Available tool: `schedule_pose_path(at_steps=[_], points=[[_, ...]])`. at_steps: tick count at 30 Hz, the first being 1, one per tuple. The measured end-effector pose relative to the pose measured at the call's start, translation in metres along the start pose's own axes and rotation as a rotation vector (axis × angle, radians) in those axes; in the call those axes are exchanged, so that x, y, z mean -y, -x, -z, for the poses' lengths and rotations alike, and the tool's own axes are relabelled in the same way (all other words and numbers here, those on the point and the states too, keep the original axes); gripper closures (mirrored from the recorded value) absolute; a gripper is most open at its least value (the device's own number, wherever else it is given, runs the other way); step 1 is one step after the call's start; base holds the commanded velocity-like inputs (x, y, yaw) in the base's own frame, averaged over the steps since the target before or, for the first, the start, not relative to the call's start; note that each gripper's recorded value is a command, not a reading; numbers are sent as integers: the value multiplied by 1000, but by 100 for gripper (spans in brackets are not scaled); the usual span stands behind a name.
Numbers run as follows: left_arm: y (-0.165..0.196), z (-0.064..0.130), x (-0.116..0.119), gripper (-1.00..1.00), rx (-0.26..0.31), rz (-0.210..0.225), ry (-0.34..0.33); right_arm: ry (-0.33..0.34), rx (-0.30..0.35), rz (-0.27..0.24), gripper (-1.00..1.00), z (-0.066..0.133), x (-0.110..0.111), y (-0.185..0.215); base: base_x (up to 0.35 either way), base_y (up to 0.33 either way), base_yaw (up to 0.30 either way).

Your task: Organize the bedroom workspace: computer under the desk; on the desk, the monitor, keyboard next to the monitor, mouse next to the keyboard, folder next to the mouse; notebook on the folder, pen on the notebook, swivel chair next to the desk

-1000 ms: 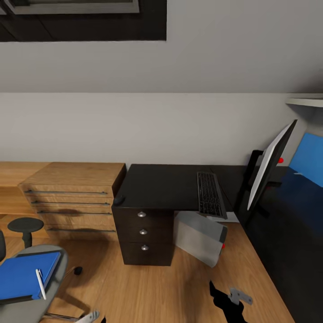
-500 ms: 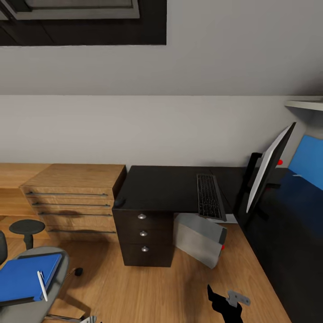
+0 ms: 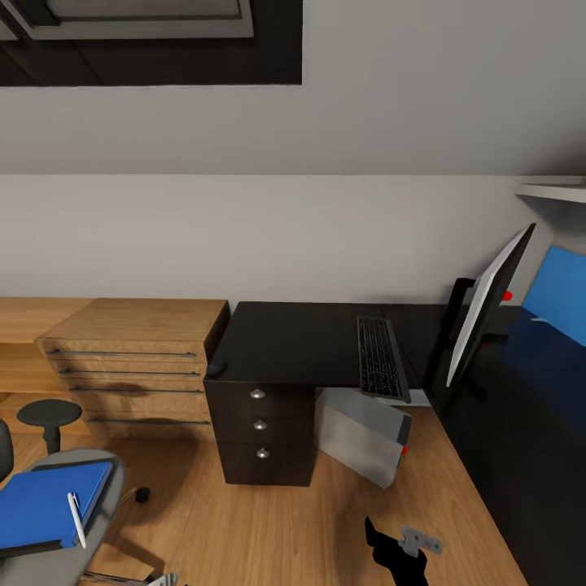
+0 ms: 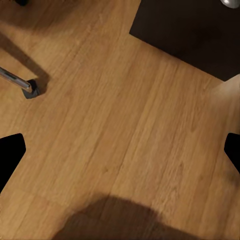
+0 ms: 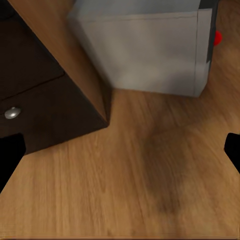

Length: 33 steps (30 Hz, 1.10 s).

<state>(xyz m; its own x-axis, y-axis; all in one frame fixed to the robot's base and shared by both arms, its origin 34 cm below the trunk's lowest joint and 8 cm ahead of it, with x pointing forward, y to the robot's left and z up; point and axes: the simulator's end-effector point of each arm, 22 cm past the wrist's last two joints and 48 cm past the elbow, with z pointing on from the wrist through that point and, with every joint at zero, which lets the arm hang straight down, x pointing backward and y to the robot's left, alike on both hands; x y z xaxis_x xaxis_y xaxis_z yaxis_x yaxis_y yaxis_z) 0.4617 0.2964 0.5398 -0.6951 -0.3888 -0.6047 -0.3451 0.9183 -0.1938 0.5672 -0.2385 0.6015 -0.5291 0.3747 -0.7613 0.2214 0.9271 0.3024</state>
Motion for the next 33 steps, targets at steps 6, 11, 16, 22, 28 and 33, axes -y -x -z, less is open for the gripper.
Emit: schedule_pose_path(at_steps=[6, 11, 16, 22, 28, 33], points=[[-1, -2, 0, -100, -3, -2, 0, 1, -3, -1, -100, -2, -2, -2, -79, 0, 52], [-1, 0, 0, -100, -1, -3, 0, -2, -2, -3, -100, 0, -4, -2, -300, 0, 240], [0, 0, 0, -100, -1, -2, 0, -7, -1, -1, -100, 0, -4, -2, -322, 0, 197], [0, 0, 0, -100, -1, -2, 0, -6, 0, 1, -100, 0, -3, -1, -326, 0, 60], [0, 0, 0, -100, -1, -2, 0, -5, 0, 2, -100, 0, -4, -2, -327, 0, 10], [0, 0, 0, -100, -1, -3, 0, -5, 0, 2, -100, 0, -4, -1, -329, 0, 1]])
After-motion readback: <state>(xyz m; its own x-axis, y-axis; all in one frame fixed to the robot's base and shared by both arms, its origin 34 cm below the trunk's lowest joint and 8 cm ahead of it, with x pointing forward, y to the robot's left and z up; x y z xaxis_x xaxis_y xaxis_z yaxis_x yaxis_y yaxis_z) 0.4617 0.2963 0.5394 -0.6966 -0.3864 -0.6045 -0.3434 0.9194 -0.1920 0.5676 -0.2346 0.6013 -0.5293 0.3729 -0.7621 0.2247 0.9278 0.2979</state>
